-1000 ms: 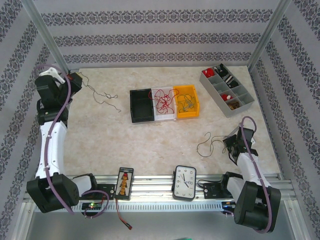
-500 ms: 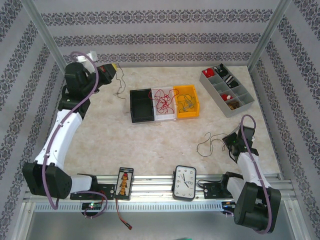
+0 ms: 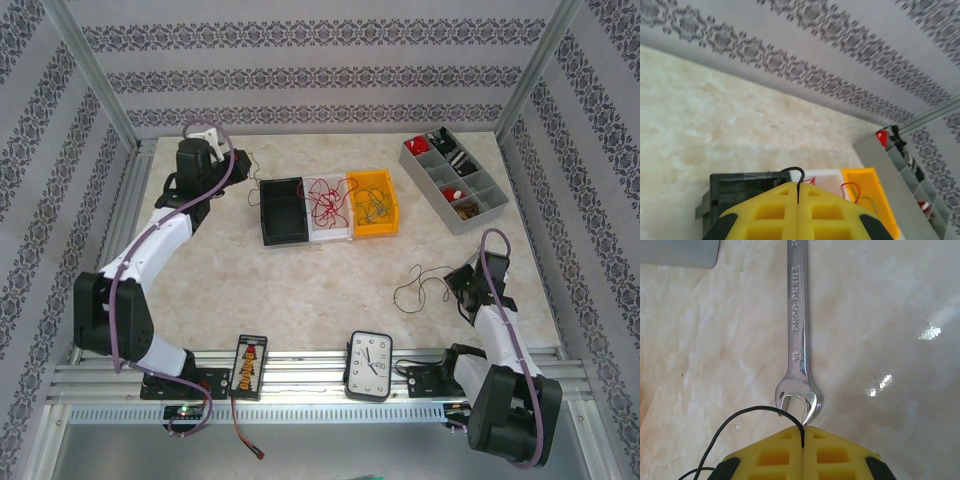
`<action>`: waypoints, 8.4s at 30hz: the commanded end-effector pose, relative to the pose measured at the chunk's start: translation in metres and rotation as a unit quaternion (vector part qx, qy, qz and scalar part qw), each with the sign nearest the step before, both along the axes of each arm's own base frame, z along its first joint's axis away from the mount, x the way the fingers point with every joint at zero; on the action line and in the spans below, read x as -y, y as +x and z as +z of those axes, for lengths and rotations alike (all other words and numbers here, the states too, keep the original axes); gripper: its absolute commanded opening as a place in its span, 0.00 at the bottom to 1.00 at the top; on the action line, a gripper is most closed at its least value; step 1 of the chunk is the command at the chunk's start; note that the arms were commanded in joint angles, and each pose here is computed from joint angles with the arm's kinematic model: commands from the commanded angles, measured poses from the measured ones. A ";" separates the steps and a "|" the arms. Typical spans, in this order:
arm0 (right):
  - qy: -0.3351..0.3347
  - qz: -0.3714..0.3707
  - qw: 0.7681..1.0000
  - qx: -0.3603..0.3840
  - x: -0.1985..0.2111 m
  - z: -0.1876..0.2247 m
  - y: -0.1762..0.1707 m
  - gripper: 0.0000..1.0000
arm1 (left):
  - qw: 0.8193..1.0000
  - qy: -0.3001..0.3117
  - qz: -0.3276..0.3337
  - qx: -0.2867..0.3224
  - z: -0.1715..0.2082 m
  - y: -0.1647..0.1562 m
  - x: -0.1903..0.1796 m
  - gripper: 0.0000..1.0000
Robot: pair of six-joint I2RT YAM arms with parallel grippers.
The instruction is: Untangle the cables
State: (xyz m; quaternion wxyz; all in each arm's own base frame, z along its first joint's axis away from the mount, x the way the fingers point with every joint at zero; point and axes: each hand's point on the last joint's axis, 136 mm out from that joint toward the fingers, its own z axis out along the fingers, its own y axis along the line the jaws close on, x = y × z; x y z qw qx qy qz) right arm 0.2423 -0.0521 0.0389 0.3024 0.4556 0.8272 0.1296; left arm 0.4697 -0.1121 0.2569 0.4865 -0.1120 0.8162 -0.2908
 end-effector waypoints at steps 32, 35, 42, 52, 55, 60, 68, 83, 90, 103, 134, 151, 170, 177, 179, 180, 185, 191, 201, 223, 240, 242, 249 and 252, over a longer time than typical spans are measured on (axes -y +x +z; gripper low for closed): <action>-0.009 0.016 1.000 0.006 -0.002 0.005 0.005 0.00 | 0.995 0.020 -0.050 -0.083 -0.083 -0.061 0.076 0.00; -0.011 0.020 1.000 0.009 -0.002 0.007 0.007 0.00 | 0.995 0.054 -0.036 -0.077 -0.083 -0.044 0.073 0.00; -0.009 0.034 0.999 0.020 -0.007 0.014 0.009 0.00 | 0.985 0.124 0.059 -0.106 -0.103 0.015 0.051 0.00; -0.012 0.039 0.999 0.025 -0.011 0.017 0.010 0.01 | 0.980 0.103 0.096 -0.143 -0.120 0.046 0.054 0.19; -0.013 0.043 0.999 0.024 -0.012 0.016 0.010 0.01 | 0.980 0.102 0.103 -0.136 -0.112 0.044 0.051 0.52; -0.022 0.059 0.997 0.035 -0.017 0.027 0.019 0.01 | 0.984 0.096 0.119 -0.092 -0.075 0.039 0.044 0.67; -0.040 0.086 0.994 0.056 -0.033 0.046 0.028 0.01 | 0.960 0.075 0.270 -0.018 -0.025 -0.002 -0.022 0.68; -0.042 0.338 0.895 0.289 -0.202 0.246 0.072 0.01 | 0.895 0.068 0.414 -0.152 -0.128 -0.122 -0.105 0.68; -0.023 0.407 0.852 0.328 -0.275 0.309 0.108 0.01 | 0.898 0.056 0.409 -0.150 -0.126 -0.121 -0.104 0.68; 0.002 0.444 0.821 0.360 -0.358 0.356 0.188 0.01 | 0.896 0.045 0.411 -0.163 -0.141 -0.136 -0.106 0.68; -0.005 0.488 0.855 0.174 -0.424 0.167 0.244 0.03 | 0.899 0.055 0.401 -0.167 -0.147 -0.133 -0.105 0.68; -0.154 0.434 0.886 0.060 -0.381 0.091 0.260 0.03 | 0.905 0.064 0.384 -0.171 -0.151 -0.122 -0.099 0.68; -0.086 0.505 0.856 0.061 -0.444 0.065 0.243 0.04 | 0.912 0.069 0.362 -0.177 -0.158 -0.109 -0.090 0.68; -0.085 0.507 0.853 0.091 -0.445 0.084 0.248 0.09 | 0.921 0.070 0.348 -0.161 -0.149 -0.103 -0.086 0.68; -0.092 0.507 0.849 0.116 -0.446 0.104 0.249 0.13 | 0.922 0.071 0.347 -0.158 -0.146 -0.102 -0.087 0.68; -0.094 0.508 0.847 0.127 -0.446 0.113 0.248 0.16 | 0.923 0.071 0.346 -0.154 -0.144 -0.102 -0.086 0.68; -0.107 0.492 0.850 0.156 -0.435 0.146 0.250 0.41 | 0.924 0.068 0.346 -0.146 -0.138 -0.099 -0.086 0.68; -0.109 0.466 0.862 0.164 -0.408 0.165 0.251 0.51 | 0.926 0.069 0.343 -0.145 -0.137 -0.100 -0.086 0.69; -0.132 0.397 0.896 0.148 -0.305 0.171 0.207 0.52 | 0.904 0.145 0.378 -0.136 -0.117 -0.120 -0.119 0.74; -0.453 0.207 0.854 0.153 -0.050 0.108 0.137 0.98 | 0.866 0.411 0.276 -0.072 -0.149 -0.114 -0.157 0.99; -0.354 0.292 0.852 0.251 -0.054 0.067 0.156 0.98 | 0.923 0.347 0.156 0.054 -0.166 -0.080 -0.130 0.99; -0.359 0.292 0.852 0.245 -0.055 0.066 0.156 0.98 | 0.922 0.339 0.176 0.067 -0.163 -0.074 -0.138 0.99; -0.377 0.282 0.849 0.239 -0.055 0.067 0.154 0.98 | 0.925 0.331 0.175 0.062 -0.165 -0.074 -0.142 0.99; -0.375 0.283 0.850 0.239 -0.055 0.067 0.155 0.98 | 0.926 0.331 0.174 0.057 -0.166 -0.074 -0.142 0.99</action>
